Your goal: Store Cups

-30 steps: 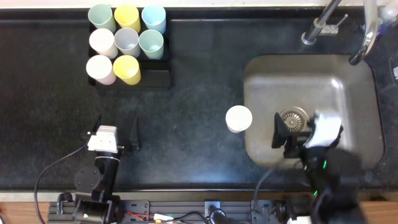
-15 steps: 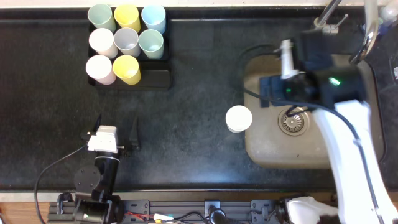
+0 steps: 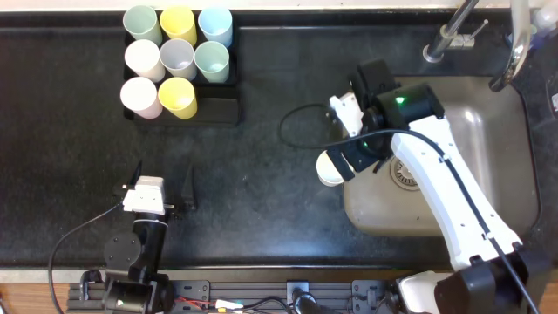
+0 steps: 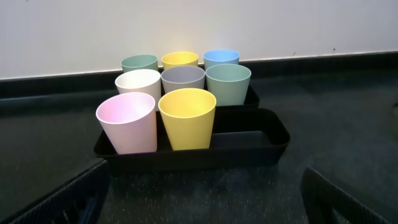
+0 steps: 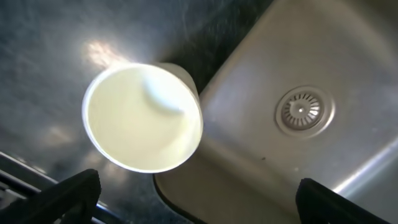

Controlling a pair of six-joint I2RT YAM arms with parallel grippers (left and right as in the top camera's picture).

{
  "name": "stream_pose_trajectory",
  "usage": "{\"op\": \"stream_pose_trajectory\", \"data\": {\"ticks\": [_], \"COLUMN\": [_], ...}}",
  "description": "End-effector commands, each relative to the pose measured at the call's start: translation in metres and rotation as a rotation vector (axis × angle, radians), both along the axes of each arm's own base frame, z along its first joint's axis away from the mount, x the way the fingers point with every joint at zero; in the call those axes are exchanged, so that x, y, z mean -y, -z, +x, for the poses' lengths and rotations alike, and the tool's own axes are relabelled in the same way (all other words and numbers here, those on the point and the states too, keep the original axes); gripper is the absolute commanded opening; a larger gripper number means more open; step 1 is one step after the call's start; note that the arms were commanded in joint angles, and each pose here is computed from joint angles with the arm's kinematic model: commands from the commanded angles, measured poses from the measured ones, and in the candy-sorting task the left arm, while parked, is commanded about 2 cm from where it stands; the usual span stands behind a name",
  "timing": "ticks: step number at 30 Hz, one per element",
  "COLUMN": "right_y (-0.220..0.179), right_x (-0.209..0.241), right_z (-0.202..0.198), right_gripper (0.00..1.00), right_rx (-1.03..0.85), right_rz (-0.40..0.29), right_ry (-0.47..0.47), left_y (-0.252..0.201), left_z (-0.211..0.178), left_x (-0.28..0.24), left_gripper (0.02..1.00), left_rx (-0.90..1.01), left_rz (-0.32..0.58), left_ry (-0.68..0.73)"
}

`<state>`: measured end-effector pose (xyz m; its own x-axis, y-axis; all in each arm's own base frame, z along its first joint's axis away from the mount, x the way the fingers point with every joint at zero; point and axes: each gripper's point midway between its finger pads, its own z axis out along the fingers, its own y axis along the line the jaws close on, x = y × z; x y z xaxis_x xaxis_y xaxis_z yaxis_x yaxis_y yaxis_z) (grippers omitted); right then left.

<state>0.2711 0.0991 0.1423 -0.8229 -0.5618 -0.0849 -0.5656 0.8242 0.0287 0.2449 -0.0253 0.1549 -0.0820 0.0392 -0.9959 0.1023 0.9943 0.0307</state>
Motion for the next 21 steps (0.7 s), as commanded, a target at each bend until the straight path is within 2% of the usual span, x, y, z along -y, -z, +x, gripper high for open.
{"op": "stream_pose_trajectory", "data": {"ticks": [1,21], "right_y": [0.011,0.055], "right_x": [0.003,0.003], "right_z": [0.004,0.026], "right_gripper": [0.998,0.987], "right_rx": [0.004,-0.059], "right_rz": [0.019,-0.001], "right_ry": [-0.011,0.004], "left_y": [-0.001,-0.001], "left_z": [0.0,0.0], "left_x": [0.0,0.0], "left_gripper": [0.998,1.0], "left_rx": [0.008,0.008], "left_rz": [0.014,0.014], "left_ry": [0.005,0.005]}}
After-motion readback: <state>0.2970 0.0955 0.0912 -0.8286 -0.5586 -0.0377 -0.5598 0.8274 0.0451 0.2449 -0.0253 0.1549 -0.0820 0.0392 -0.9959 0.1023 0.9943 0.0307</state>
